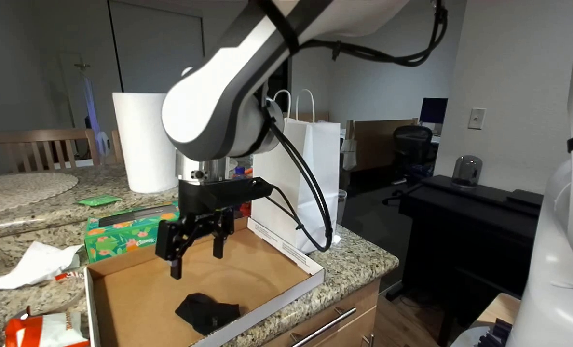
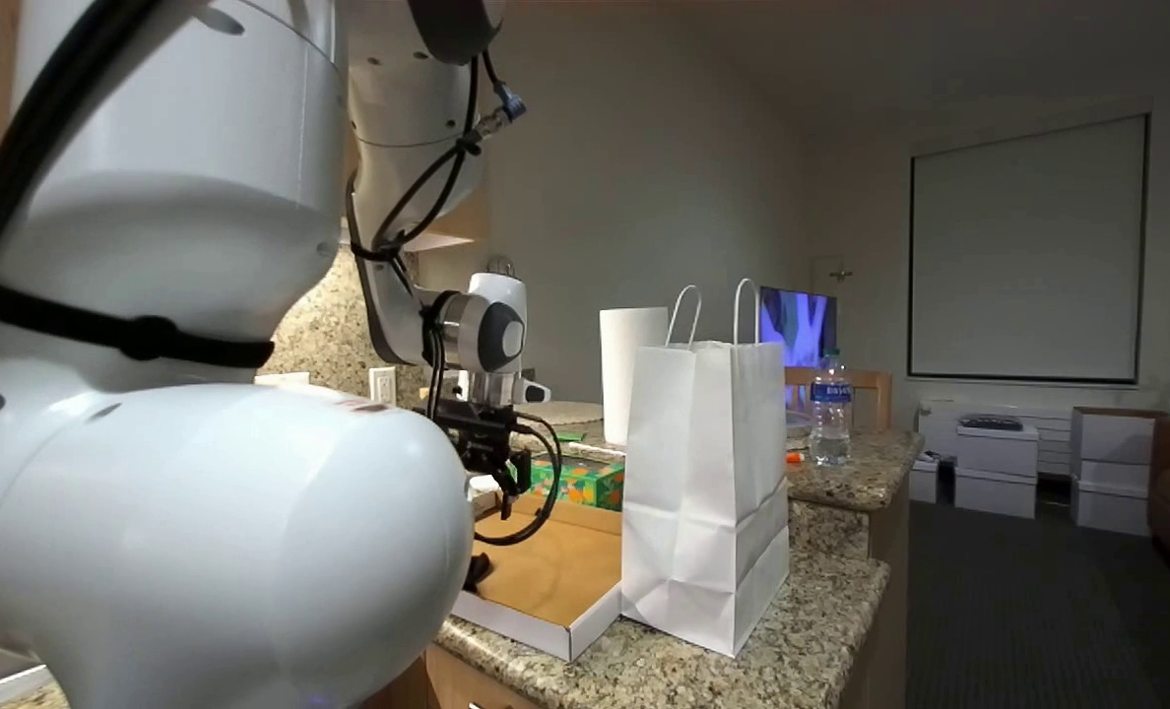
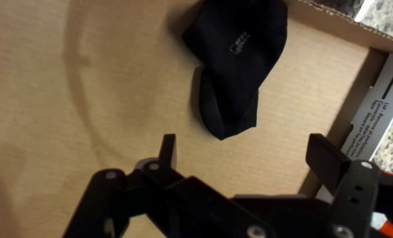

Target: Put the socks in the bag

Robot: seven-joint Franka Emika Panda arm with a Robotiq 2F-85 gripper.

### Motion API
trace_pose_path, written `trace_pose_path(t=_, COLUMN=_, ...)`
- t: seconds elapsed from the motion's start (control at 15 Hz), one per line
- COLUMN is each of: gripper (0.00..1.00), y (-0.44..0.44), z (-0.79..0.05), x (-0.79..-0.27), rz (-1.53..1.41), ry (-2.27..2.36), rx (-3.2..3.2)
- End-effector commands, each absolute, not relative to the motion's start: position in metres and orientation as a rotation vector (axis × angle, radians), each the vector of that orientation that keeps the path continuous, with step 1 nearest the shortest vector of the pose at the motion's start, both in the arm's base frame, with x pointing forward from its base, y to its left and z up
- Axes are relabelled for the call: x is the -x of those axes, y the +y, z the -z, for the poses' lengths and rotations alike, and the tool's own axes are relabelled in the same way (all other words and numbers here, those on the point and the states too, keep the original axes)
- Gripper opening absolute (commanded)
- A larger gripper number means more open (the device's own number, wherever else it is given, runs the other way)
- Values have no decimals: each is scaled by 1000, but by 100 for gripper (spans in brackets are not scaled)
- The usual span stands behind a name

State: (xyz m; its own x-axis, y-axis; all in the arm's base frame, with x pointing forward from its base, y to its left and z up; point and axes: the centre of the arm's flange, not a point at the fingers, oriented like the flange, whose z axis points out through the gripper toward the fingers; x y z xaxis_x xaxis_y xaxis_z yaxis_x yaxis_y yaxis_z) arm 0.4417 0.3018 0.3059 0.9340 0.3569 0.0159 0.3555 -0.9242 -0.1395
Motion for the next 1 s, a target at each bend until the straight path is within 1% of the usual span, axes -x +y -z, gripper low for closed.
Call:
trace_pose_path(t=0.0, gripper=100, y=308, z=-286, x=-434, rz=-1, ry=-545, rx=2983)
trace_pose_path(t=0.8, gripper=100, y=329, z=-233, x=-417, rz=-169, ry=-636, rx=3028)
trace_pose_path(t=0.87, gripper=80, y=329, z=-230, x=-417, rz=-184, ry=-643, rx=3030)
trace_pose_path(t=0.93, gripper=74, y=329, z=-228, x=-417, rz=-191, ry=-645, rx=3032)
